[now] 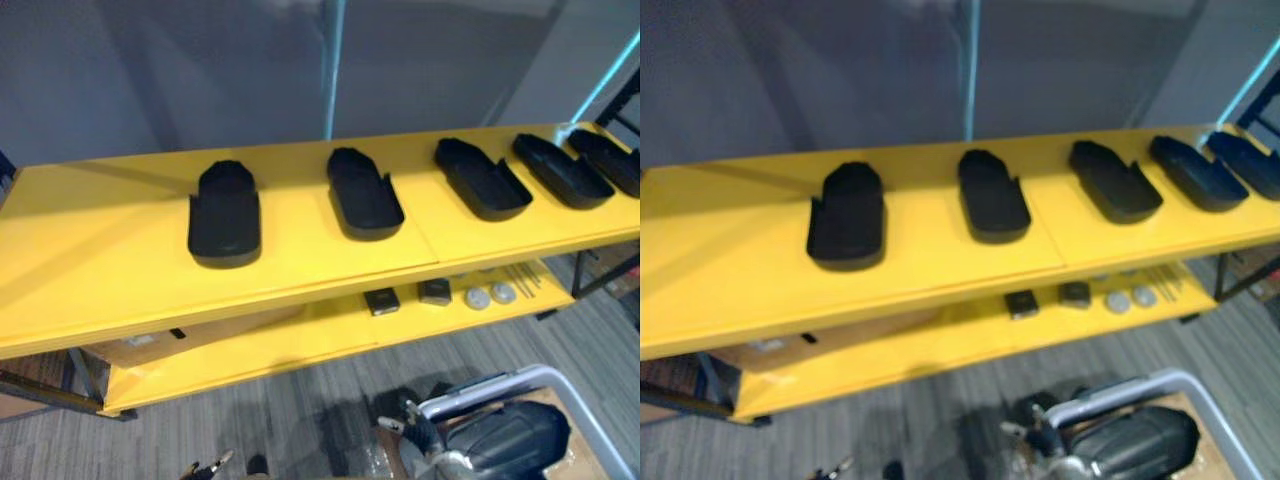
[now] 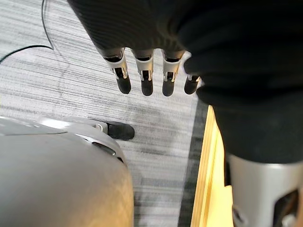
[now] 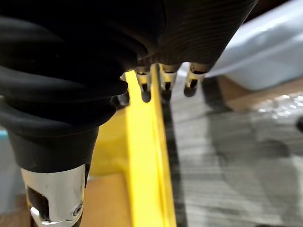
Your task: Walk over and take plastic housings, then place them on the shelf
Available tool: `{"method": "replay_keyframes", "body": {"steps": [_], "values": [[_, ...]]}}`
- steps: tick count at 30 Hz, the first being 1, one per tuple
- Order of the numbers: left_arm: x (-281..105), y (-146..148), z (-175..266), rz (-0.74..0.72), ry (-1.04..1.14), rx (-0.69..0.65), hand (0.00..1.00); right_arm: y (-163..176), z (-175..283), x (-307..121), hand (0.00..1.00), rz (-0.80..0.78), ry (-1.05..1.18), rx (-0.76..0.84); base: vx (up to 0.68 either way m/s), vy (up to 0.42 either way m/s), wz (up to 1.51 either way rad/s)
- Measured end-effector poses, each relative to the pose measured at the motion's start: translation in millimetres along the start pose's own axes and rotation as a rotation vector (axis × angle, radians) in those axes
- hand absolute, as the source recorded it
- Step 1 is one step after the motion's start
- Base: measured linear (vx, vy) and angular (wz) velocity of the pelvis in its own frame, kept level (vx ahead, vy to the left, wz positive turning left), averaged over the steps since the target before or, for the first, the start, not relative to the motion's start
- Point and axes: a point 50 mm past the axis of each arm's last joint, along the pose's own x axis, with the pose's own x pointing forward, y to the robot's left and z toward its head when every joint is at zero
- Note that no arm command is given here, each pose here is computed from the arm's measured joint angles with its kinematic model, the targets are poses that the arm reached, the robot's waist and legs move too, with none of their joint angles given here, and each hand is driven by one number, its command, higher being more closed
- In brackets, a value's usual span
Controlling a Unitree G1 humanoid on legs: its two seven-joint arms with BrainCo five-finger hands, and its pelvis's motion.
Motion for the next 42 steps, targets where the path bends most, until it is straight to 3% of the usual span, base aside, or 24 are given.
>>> {"method": "replay_keyframes", "body": {"steps": [3, 5, 10, 12, 16, 22, 26, 29, 33, 35, 38, 42], "values": [[0.9, -3.5, 3.9, -0.021, 0.002, 0.097, 0.00, 7.3, 11.8, 2.4, 0.00, 0.044, -0.060, -0.055, -0.04, -0.002, -0.13], [1.5, -6.0, 6.5, -0.044, 0.006, 0.179, 0.00, 17.3, 39.0, 2.9, 0.00, 0.099, -0.206, -0.170, -0.11, 0.010, -0.55], [3.5, -12.1, 16.7, -0.070, 0.004, 0.295, 0.00, 27.7, 118.4, -18.2, 0.00, 0.121, -0.606, -0.276, -0.19, 0.002, -0.74], [4.5, -14.9, 19.6, -0.074, 0.004, 0.299, 0.00, 19.3, 150.5, -35.7, 0.00, 0.080, -0.764, -0.274, -0.23, -0.002, -0.72], [3.9, -36.4, 23.7, -0.140, -0.022, 0.319, 0.00, -37.7, 174.0, -68.3, 0.00, -0.239, -0.920, -0.105, -0.18, 0.037, -0.44], [2.3, -45.3, 17.9, -0.186, -0.013, 0.292, 0.00, -117.6, 116.0, -98.7, 0.00, -0.784, -0.766, 0.156, -0.07, 0.062, -0.35], [0.9, -47.5, 8.3, -0.195, 0.027, 0.294, 0.00, -150.2, 48.7, -118.3, 0.00, -1.115, -0.526, 0.305, 0.04, 0.037, -0.15], [0.1, -46.1, -0.5, -0.188, 0.076, 0.295, 0.00, -154.5, -6.3, -130.5, 0.00, -1.284, -0.301, 0.393, 0.10, -0.007, -0.08], [-1.5, -43.0, -11.4, -0.181, 0.109, 0.284, 0.00, -139.5, -58.1, -133.6, 0.00, -1.356, -0.047, 0.487, 0.10, -0.003, -0.30], [-1.5, -39.5, -12.2, -0.165, 0.102, 0.186, 0.00, -123.4, -84.9, -131.8, 0.00, -1.368, 0.099, 0.564, 0.09, 0.072, -0.61], [-1.0, -24.9, -11.4, -0.115, 0.066, 0.063, 0.00, -106.4, -94.0, -121.4, 0.00, -1.346, 0.162, 0.669, 0.12, 0.107, -0.72], [-0.8, -18.8, -10.2, -0.088, 0.039, 0.022, 0.00, -109.0, -86.8, -115.0, 0.00, -1.336, 0.110, 0.745, 0.11, 0.078, -0.96]]}}
